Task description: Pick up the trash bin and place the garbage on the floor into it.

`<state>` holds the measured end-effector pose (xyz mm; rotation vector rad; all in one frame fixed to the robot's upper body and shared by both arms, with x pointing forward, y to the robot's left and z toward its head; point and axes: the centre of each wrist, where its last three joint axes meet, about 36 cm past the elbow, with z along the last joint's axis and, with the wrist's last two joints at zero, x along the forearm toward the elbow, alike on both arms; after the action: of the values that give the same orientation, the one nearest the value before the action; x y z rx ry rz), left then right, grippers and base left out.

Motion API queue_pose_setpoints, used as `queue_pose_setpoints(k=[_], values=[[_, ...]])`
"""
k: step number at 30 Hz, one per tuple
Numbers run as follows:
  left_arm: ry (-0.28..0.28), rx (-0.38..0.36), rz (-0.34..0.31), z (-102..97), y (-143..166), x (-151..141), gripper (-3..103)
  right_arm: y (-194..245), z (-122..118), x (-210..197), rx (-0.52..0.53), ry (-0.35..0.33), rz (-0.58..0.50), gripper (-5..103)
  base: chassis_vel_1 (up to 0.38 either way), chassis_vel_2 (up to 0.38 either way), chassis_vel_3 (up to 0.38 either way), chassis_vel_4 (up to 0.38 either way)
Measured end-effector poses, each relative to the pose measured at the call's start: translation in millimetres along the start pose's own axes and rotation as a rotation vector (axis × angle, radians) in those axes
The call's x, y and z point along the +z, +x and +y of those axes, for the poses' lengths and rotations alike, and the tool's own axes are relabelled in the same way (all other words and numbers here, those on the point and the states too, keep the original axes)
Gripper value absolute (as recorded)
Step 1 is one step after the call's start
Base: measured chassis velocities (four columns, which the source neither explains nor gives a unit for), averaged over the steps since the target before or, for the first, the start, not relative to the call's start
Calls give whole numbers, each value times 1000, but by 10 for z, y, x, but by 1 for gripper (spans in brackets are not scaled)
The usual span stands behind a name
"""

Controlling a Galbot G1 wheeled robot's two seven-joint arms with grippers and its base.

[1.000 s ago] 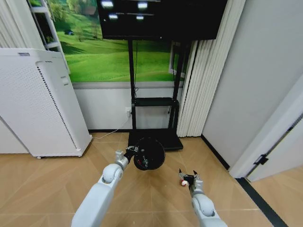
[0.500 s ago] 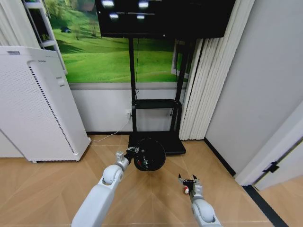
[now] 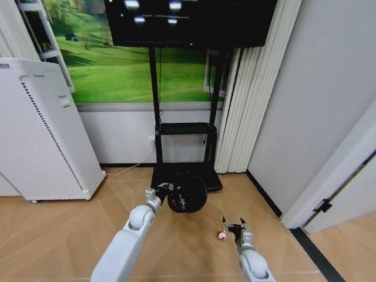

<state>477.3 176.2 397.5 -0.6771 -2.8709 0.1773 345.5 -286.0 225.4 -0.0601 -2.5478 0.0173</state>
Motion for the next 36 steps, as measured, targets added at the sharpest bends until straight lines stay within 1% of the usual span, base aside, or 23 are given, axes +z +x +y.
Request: queue_pose_setpoints(k=[1,9,11,14,16,26,27,29,30,32,33,36], values=[[-1,0,-1,4,4,-6,7,-93,7,67,-23,-20,41,100,0,0,0,0],[-1,1,-4,11,10,-24,7,-286,38,194,-56,-63,105,100,27,21,-30,-17],[-3,1,-9,20,15,-47,7,-505,61,288,-58,-80,154,100,0,0,0,0],[-2,4,-12,14,28,-56,7,-622,71,333,-36,-73,175,100,0,0,0,0],[0,6,-12,10,54,-47,7,-763,61,355,18,-42,179,100,0,0,0,0],[2,6,-19,24,51,-70,7,-842,43,442,37,-33,214,100,0,0,0,0],[2,6,-20,26,49,-76,7,-845,47,460,35,-35,218,103,0,0,0,0],[3,7,-20,29,49,-76,7,-849,64,472,33,-39,219,95,0,0,0,0],[3,7,-20,29,49,-76,7,-849,64,472,33,-39,219,95,0,0,0,0],[2,6,-18,35,54,-70,7,-850,73,472,32,-42,219,84,0,0,0,0],[2,6,-18,35,54,-70,7,-850,73,472,32,-42,219,84,0,0,0,0],[-1,5,-16,47,55,-62,7,-843,78,474,32,-43,213,68,0,0,0,0]])
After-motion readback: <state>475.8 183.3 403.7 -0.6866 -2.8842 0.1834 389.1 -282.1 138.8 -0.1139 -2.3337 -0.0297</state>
